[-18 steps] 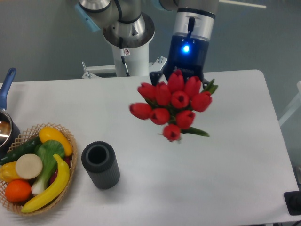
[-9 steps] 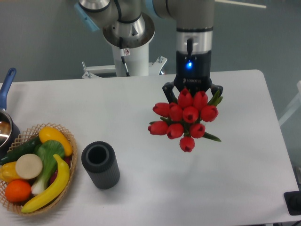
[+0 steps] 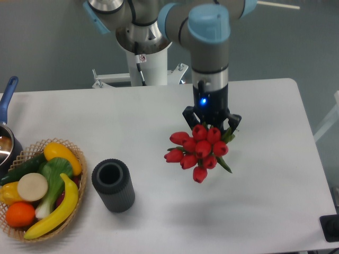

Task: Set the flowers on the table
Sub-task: 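Lower the held tulips toward the table surface, tilting the stems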

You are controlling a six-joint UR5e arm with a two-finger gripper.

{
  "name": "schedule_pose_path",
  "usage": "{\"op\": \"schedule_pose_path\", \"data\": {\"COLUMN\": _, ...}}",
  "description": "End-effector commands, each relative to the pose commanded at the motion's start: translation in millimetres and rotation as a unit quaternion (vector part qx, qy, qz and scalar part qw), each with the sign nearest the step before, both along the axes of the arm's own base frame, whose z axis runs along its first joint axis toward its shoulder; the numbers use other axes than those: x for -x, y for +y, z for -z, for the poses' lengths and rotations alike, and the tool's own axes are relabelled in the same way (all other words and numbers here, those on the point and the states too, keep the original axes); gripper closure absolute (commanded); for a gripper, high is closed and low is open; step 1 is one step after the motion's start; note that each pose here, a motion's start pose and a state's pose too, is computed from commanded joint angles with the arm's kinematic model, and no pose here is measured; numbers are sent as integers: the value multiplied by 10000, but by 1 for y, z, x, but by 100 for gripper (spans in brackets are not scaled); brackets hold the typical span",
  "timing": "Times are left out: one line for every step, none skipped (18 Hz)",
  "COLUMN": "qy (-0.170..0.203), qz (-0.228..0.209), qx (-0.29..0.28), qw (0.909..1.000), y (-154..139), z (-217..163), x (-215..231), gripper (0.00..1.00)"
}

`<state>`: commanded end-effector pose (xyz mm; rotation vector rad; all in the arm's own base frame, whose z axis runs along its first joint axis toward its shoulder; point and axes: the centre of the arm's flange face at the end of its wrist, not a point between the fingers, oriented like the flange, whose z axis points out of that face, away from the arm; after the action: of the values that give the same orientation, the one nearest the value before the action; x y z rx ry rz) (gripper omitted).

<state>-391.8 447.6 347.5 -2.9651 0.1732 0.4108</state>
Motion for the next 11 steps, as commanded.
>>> {"op": "schedule_pose_path", "data": {"qy": -47, "qz": 3, "qx": 27, "qw": 10000, "y": 2, "z": 8, "x": 3, "gripper": 60}}
{"op": "schedule_pose_path", "data": {"qy": -89, "qz": 13, "qx": 49, "qw": 9999, "y": 4, "z": 14, "x": 3, "gripper": 60}}
{"op": "schedule_pose_path", "data": {"qy": -134, "qz": 11, "qx": 91, "qw": 9999, "y": 5, "z": 20, "x": 5, "gripper": 60}}
{"op": "schedule_pose_path", "data": {"qy": -171, "qz": 11, "qx": 118, "qw": 9998, "y": 6, "z": 26, "x": 6, "gripper": 60}}
{"op": "schedule_pose_path", "data": {"qy": -199, "qz": 28, "qx": 132, "qw": 9997, "y": 7, "z": 31, "x": 6, "gripper": 60}}
{"op": "schedule_pose_path", "data": {"qy": -241, "qz": 81, "qx": 165, "qw": 9995, "y": 12, "z": 38, "x": 3, "gripper": 60}}
{"op": "schedule_pose_path", "data": {"qy": -268, "qz": 110, "qx": 193, "qw": 9994, "y": 16, "z": 43, "x": 1, "gripper": 60}}
{"op": "schedule_pose_path", "data": {"qy": -353, "qz": 117, "qx": 259, "qw": 9990, "y": 19, "z": 56, "x": 4, "gripper": 60}}
{"op": "schedule_pose_path", "data": {"qy": -402, "qz": 125, "qx": 296, "qw": 9987, "y": 22, "z": 65, "x": 6, "gripper": 60}}
{"op": "schedule_pose_path", "data": {"qy": -471, "qz": 123, "qx": 356, "qw": 9982, "y": 24, "z": 78, "x": 10, "gripper": 60}}
{"op": "schedule_pose_path", "data": {"qy": -484, "qz": 123, "qx": 366, "qw": 9981, "y": 26, "z": 82, "x": 12, "gripper": 60}}
